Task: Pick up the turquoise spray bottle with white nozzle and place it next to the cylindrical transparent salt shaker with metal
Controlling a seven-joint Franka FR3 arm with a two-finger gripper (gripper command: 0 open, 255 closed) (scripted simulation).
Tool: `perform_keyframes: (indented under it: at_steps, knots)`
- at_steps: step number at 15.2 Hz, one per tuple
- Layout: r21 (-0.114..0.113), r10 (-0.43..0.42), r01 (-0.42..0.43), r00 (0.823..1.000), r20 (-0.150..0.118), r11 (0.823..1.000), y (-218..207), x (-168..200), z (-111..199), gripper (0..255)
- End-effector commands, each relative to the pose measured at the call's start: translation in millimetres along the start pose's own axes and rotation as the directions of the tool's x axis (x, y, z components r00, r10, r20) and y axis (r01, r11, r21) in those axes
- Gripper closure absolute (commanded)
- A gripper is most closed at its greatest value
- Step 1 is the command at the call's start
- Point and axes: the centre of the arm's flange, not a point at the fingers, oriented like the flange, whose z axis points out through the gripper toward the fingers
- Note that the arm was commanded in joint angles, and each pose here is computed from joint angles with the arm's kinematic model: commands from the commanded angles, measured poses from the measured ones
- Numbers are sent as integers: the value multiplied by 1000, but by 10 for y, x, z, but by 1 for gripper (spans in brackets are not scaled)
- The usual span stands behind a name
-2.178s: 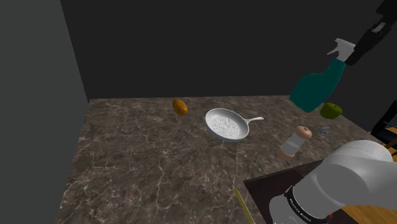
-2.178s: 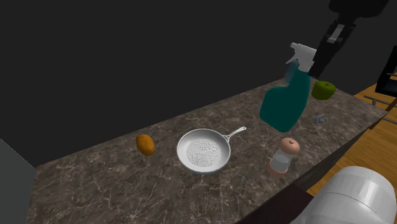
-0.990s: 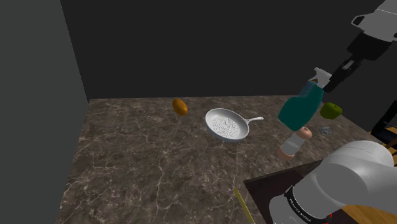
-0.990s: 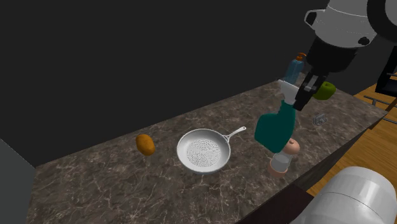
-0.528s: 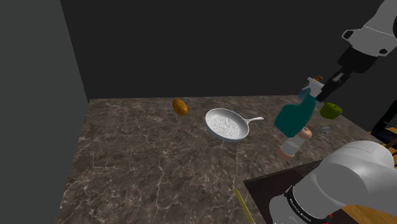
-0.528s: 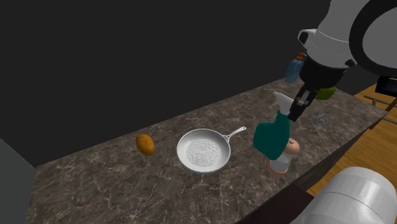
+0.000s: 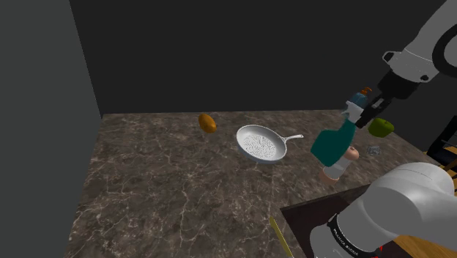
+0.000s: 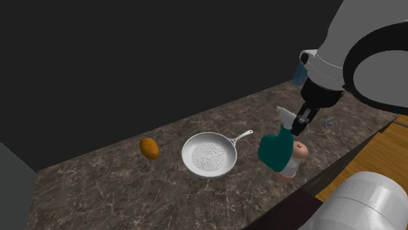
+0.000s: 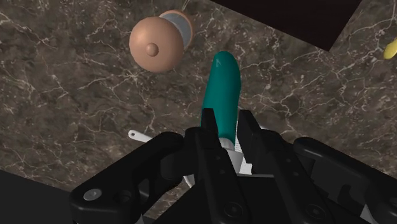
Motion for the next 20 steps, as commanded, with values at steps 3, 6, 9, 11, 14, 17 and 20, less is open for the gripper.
perform_keyframes:
  at_steps: [3,6,9,11,14,17,20]
  knots:
    - [0,0,0,1000,0,1000,-13,-15,209,255]
    - [0,0,0,1000,0,1000,-28,-27,366,255]
    - [0,0,0,1000,0,1000,-42,-39,523,255]
    - [0,0,0,1000,0,1000,-52,-47,628,255]
    - [0,0,0,1000,0,1000,-66,-58,786,255]
    - [0,0,0,1000,0,1000,-81,-70,943,255]
    - [0,0,0,1000,0,1000,-90,-77,1036,255]
